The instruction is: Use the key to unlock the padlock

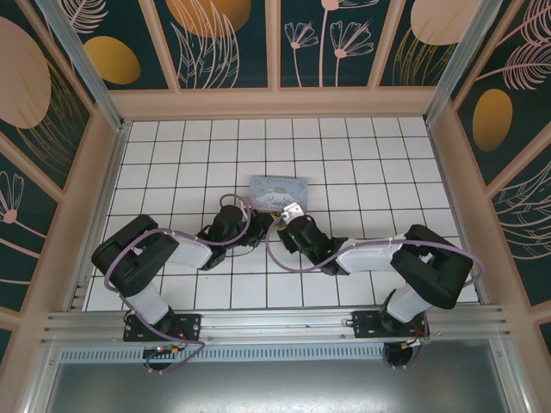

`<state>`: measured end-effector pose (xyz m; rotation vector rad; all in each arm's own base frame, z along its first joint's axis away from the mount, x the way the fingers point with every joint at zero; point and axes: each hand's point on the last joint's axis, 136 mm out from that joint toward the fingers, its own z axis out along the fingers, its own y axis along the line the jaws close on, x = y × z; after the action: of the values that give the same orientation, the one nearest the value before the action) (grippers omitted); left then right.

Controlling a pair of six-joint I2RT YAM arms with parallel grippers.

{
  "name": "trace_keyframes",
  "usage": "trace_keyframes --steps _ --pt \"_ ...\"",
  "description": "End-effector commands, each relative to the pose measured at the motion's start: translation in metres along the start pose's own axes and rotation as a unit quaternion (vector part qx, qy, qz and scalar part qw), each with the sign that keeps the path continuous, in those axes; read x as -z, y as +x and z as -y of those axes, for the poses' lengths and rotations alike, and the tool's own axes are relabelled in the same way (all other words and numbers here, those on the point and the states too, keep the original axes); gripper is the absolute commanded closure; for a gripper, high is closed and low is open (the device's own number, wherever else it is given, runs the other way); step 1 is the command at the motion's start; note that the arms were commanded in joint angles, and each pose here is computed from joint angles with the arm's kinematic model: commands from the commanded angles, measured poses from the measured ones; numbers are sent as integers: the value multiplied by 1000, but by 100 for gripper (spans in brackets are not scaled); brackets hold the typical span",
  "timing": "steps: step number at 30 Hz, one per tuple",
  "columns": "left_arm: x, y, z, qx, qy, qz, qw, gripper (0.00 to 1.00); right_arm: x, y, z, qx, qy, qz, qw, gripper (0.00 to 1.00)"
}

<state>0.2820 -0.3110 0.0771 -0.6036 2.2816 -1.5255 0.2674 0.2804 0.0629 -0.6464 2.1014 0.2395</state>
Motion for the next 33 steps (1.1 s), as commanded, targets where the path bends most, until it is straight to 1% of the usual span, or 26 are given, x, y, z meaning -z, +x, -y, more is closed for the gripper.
trace_keyframes --steps 1,5,7,11,13,20,23,24,31,33 --pt "1 1 28 -20 39 -6 999 100 -5 -17 4 0 13 22 1000 59" --pt "1 2 27 -20 38 -8 999 100 -5 -22 9 -6 16 25 1000 66" --pt "1 2 26 -21 37 -8 999 100 -5 -25 10 -8 15 27 999 67" --pt "1 3 25 -20 36 -9 999 100 -6 -32 12 -12 10 33 999 74" --pt "1 2 23 -19 35 -8 999 100 -6 -33 13 -15 8 33 999 78" --pt "2 3 20 -19 32 -8 999 100 -5 -39 12 -21 -8 36 999 90" --pt "2 3 19 -18 30 -7 999 100 -4 -40 11 -27 -20 36 999 99" --pt "2 3 19 -19 30 -8 999 100 -3 -40 10 -29 -26 35 999 100" --pt "2 3 16 -17 27 -7 999 100 4 -42 6 -55 -83 34 994 100" --pt "2 2 16 -17 26 -7 1000 100 7 -42 5 -56 -90 34 994 79"
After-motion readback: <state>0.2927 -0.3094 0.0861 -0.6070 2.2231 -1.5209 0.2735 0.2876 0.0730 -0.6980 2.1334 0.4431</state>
